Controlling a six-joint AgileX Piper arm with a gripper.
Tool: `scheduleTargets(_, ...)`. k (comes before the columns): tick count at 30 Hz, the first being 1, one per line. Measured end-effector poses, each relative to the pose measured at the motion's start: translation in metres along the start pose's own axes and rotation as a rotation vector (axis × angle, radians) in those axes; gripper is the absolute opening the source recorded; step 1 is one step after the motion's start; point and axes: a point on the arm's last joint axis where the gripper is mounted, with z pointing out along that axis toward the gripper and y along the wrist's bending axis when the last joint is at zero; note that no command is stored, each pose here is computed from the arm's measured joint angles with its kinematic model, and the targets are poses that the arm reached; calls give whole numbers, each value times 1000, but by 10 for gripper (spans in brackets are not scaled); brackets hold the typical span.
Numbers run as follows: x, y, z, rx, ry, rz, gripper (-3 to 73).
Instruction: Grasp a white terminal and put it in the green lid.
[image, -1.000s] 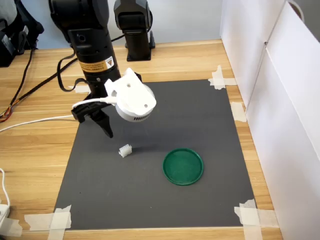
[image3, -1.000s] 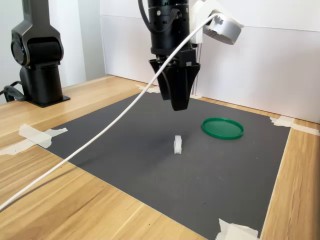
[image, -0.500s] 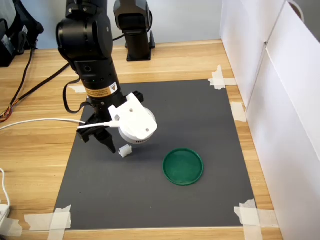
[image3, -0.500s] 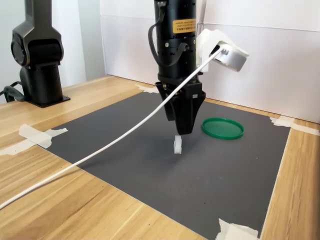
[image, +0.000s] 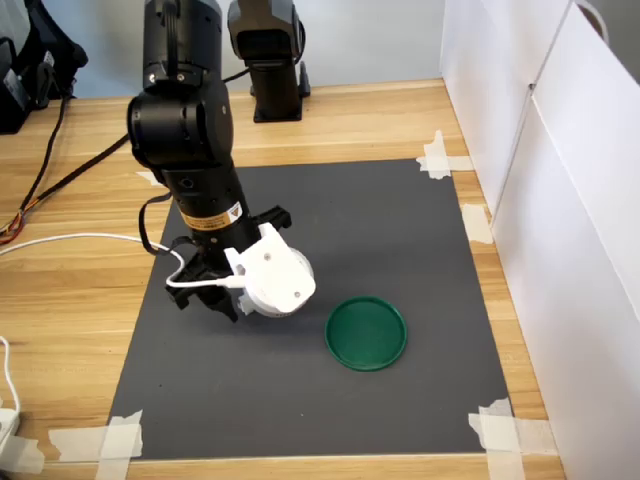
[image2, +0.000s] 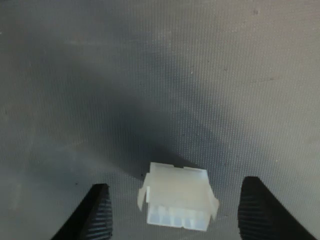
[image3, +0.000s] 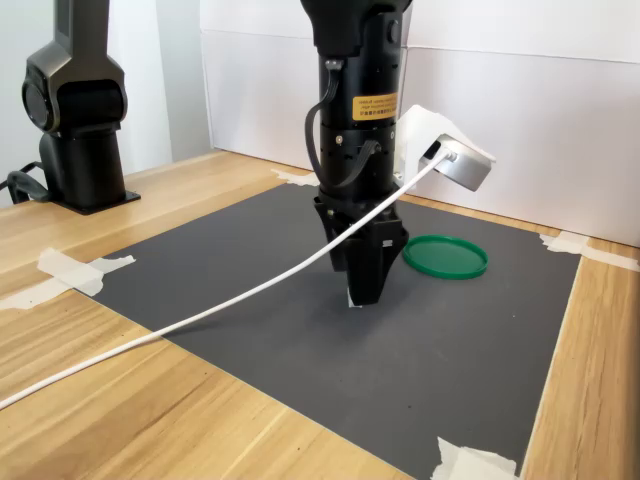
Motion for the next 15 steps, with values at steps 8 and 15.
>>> scheduleTargets(8, 0, 0, 6, -11, 10, 20, 562)
scheduleTargets(15, 0, -1, 7, -12, 12, 44, 309)
